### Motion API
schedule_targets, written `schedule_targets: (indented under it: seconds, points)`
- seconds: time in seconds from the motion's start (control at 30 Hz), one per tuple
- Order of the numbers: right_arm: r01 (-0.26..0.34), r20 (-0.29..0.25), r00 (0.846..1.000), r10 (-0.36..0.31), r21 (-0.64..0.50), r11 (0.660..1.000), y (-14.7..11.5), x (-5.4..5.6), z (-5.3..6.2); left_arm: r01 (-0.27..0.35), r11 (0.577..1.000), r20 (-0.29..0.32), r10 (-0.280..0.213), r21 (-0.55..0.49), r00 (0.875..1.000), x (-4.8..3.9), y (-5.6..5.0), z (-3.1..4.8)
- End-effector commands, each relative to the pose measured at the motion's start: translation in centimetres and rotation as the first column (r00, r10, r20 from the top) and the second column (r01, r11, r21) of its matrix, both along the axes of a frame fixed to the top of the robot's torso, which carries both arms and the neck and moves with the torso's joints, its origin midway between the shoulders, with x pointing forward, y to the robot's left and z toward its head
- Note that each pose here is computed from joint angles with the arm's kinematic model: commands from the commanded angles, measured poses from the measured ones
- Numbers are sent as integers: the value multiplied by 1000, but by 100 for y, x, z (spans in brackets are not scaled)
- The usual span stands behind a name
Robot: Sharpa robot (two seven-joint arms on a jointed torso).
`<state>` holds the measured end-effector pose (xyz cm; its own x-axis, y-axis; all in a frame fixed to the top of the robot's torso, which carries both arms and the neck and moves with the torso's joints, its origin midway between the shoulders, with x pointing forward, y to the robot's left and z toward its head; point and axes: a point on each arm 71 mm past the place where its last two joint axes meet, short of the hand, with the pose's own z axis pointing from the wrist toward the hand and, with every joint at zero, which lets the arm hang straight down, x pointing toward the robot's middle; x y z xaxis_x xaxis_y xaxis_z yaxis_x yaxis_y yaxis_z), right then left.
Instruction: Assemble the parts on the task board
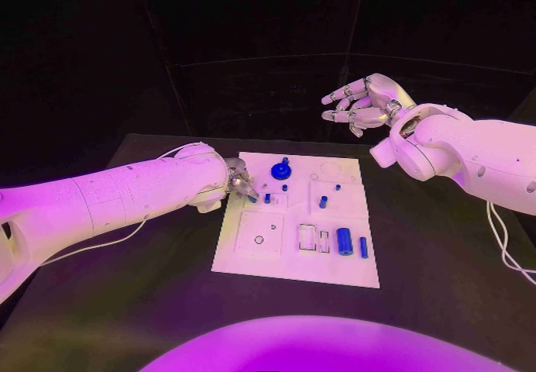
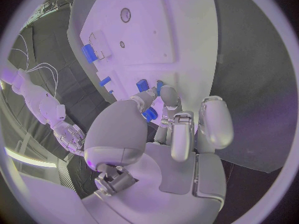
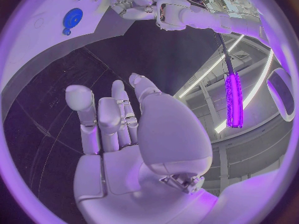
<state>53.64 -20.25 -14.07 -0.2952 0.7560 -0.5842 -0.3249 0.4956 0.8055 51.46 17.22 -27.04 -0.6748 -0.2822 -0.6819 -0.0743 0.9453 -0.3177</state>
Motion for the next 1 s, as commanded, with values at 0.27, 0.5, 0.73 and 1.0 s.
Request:
schedule_targets:
  seconds: [0.27,0.5,0.73,1.0]
  points:
    - [-12,4,1000,12,1,1000,18,1,14,16,999,-40,-14,30,999,19,-14,-53]
    - [-15,2,1000,15,1,1000,26,1,13,16,999,-58,-13,50,998,53,-10,-63]
    - [-21,-2,1000,21,0,1000,36,1,9,13,998,-66,-9,62,998,65,-15,-69]
    - [-21,-3,1000,21,0,1000,33,2,8,11,998,-67,-6,65,998,65,-17,-69]
